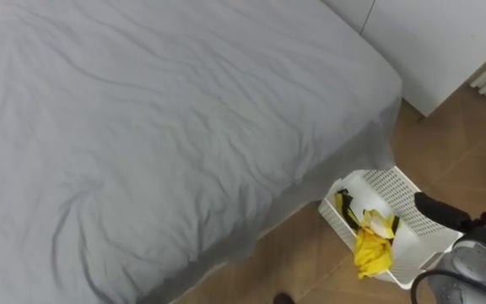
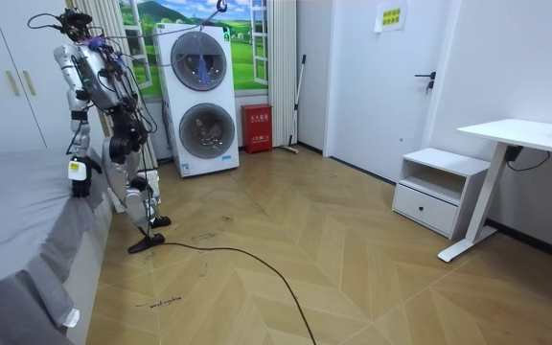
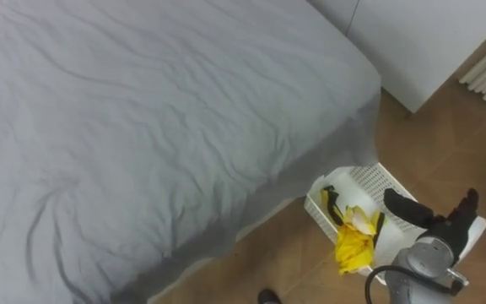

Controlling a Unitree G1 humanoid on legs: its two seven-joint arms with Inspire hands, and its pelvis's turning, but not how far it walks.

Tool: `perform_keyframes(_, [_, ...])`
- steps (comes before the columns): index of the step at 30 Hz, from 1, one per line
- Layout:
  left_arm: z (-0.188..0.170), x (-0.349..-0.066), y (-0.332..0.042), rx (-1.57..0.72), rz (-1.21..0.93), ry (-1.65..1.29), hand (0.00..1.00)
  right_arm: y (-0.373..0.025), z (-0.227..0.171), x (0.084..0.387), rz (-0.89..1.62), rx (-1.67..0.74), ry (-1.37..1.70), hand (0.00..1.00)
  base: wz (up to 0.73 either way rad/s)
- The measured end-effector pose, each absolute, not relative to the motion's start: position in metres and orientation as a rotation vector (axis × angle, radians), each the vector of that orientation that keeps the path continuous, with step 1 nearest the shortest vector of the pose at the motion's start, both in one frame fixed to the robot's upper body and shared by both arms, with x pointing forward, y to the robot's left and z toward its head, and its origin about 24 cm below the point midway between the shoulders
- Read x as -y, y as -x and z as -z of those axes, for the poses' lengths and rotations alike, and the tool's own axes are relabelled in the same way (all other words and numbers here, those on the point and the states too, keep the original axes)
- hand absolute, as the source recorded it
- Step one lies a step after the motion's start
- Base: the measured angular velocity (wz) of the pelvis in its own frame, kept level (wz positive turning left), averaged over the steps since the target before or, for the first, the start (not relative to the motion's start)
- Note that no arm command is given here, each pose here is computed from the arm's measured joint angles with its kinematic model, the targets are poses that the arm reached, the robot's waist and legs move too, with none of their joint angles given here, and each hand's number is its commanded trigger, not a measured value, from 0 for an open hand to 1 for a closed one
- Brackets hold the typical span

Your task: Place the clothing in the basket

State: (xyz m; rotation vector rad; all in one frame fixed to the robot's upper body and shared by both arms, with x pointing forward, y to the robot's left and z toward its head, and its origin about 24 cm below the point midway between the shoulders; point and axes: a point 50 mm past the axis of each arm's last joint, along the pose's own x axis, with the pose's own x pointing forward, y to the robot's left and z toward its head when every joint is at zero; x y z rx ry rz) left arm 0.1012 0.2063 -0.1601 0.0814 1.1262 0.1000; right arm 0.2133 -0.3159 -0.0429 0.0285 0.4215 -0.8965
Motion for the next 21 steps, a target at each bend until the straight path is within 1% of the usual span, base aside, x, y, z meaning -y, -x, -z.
perform_keyframes(5, [0.161,-0.206,-0.094,-1.133,-0.081,-0.072,0.00,-0.192,0.061,0.312,0.867,-0.485,-0.085,0.00,0.19])
perform_keyframes(7, [0.162,-0.205,-0.083,-1.138,-0.079,-0.064,0.00,-0.180,0.075,0.300,0.797,-0.542,-0.087,0.00,0.23])
perform_keyframes(10, [0.162,-0.204,-0.079,-1.130,-0.070,-0.057,0.00,-0.165,0.088,0.288,0.739,-0.604,-0.089,0.00,0.41])
perform_keyframes(16, [0.161,-0.204,-0.074,-1.111,-0.041,-0.105,0.00,-0.141,0.121,0.248,0.534,-0.763,-0.157,0.00,0.46])
perform_keyframes(19, [0.161,-0.201,-0.074,-1.110,-0.068,-0.116,0.00,-0.120,0.140,0.235,0.471,-0.893,-0.170,0.00,0.61])
perform_keyframes(21, [0.162,-0.199,-0.074,-1.109,-0.082,-0.119,0.00,-0.105,0.150,0.231,0.453,-0.970,-0.175,0.00,0.39])
